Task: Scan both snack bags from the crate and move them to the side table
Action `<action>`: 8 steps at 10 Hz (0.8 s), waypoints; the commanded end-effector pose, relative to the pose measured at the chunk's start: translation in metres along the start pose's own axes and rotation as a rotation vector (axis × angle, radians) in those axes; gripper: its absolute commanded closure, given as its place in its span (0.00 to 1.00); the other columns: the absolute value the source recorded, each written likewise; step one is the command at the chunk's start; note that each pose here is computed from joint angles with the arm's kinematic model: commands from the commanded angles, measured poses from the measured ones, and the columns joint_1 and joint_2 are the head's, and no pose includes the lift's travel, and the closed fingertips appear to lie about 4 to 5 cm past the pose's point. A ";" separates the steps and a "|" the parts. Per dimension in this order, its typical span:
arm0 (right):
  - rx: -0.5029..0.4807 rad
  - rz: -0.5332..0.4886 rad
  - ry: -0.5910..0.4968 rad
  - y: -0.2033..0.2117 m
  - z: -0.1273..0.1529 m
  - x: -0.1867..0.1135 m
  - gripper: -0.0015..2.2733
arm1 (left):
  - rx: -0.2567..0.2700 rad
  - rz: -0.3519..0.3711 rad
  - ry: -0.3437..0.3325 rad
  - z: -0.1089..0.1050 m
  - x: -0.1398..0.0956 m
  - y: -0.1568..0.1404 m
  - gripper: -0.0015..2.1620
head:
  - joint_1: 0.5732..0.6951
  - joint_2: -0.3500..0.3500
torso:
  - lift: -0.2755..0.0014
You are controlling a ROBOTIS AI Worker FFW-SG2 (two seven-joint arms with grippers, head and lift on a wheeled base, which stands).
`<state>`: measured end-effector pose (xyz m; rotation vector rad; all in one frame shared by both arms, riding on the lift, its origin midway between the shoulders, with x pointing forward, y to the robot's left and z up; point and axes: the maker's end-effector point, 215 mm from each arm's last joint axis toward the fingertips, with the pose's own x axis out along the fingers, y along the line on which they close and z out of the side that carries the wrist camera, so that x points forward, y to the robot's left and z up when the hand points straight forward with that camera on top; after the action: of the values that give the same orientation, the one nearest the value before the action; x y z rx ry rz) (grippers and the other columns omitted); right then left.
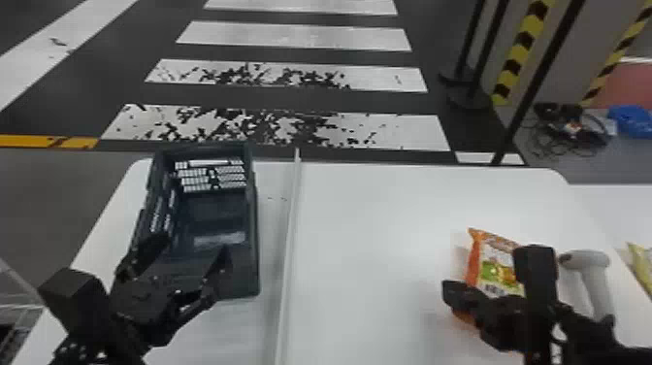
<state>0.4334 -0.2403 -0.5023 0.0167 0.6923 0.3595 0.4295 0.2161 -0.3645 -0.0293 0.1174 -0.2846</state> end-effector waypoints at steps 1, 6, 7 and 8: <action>0.000 -0.006 0.000 -0.002 -0.006 -0.010 0.98 | -0.002 0.000 0.002 -0.001 0.001 0.000 0.03 | 1.00 0.46 | 0.64; -0.001 -0.017 -0.001 -0.008 -0.015 -0.028 0.98 | -0.008 -0.001 0.006 -0.004 0.003 -0.001 0.03 | 1.00 0.42 | 0.64; -0.001 -0.013 -0.001 -0.008 -0.016 -0.030 0.98 | -0.009 0.001 0.008 -0.005 0.004 -0.001 0.03 | 1.00 0.42 | 0.64; 0.002 -0.018 0.002 -0.011 -0.019 -0.033 0.98 | -0.010 -0.003 0.008 -0.006 0.004 -0.002 0.03 | 1.00 0.42 | 0.64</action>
<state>0.4030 -0.2611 -0.4972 0.0122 0.6927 0.3449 0.4323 0.2136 -0.3698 -0.0375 0.1252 -0.2861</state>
